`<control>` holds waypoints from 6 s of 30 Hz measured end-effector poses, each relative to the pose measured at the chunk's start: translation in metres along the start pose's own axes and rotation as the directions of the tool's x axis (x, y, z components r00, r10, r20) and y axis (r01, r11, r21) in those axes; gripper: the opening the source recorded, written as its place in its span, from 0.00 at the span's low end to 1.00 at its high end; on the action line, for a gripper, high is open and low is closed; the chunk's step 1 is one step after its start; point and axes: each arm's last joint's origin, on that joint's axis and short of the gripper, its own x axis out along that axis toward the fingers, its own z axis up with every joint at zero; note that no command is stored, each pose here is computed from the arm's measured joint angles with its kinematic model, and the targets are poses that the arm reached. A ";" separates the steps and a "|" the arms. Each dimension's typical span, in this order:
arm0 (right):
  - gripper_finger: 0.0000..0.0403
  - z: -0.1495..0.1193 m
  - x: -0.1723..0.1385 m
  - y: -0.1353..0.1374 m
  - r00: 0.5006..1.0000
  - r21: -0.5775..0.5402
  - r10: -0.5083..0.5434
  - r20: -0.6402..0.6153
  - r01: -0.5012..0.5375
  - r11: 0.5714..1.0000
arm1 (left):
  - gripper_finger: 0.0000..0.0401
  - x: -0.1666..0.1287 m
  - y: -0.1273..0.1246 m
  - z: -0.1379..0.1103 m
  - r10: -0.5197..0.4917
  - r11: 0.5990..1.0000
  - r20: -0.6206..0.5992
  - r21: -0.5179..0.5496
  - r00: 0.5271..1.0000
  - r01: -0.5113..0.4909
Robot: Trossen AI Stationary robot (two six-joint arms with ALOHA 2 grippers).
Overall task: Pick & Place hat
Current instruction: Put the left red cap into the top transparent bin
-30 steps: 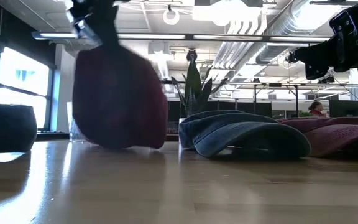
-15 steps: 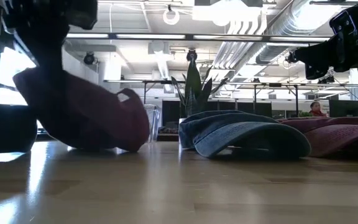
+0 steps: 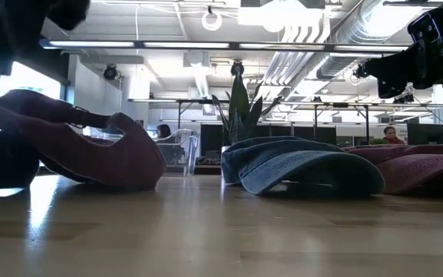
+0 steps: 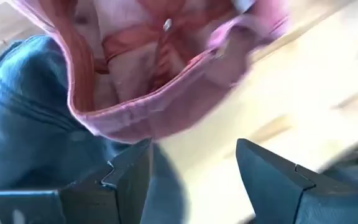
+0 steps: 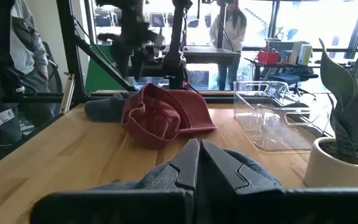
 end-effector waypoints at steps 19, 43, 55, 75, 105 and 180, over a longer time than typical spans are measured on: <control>0.03 0.002 0.000 0.000 1.000 -0.057 0.000 0.018 0.001 0.998 | 0.52 -0.006 0.074 0.071 0.218 0.808 0.172 -0.584 0.961 -0.079; 0.03 0.011 -0.001 0.000 0.994 0.136 0.001 0.110 -0.016 0.991 | 0.05 0.058 0.028 0.119 -0.232 0.840 0.358 -0.396 0.905 0.372; 0.03 0.023 -0.003 -0.007 0.941 0.797 -0.248 0.231 -0.037 0.602 | 0.01 0.061 0.008 0.079 -0.238 0.850 0.506 -0.304 0.829 0.430; 0.01 0.109 0.065 -0.007 0.952 0.861 -0.179 0.248 -0.133 0.490 | 0.00 -0.009 -0.016 0.087 -0.013 0.998 0.702 -0.034 0.712 0.052; 0.00 0.191 0.265 0.074 0.847 -0.276 -0.235 -0.477 0.109 0.955 | 0.00 -0.057 -0.050 0.092 -0.119 0.992 0.810 0.068 0.575 0.108; 0.26 0.162 0.200 0.024 0.926 0.681 -0.153 -0.344 0.358 0.639 | 0.00 -0.060 -0.067 0.063 -0.250 0.953 0.800 0.302 0.545 -0.005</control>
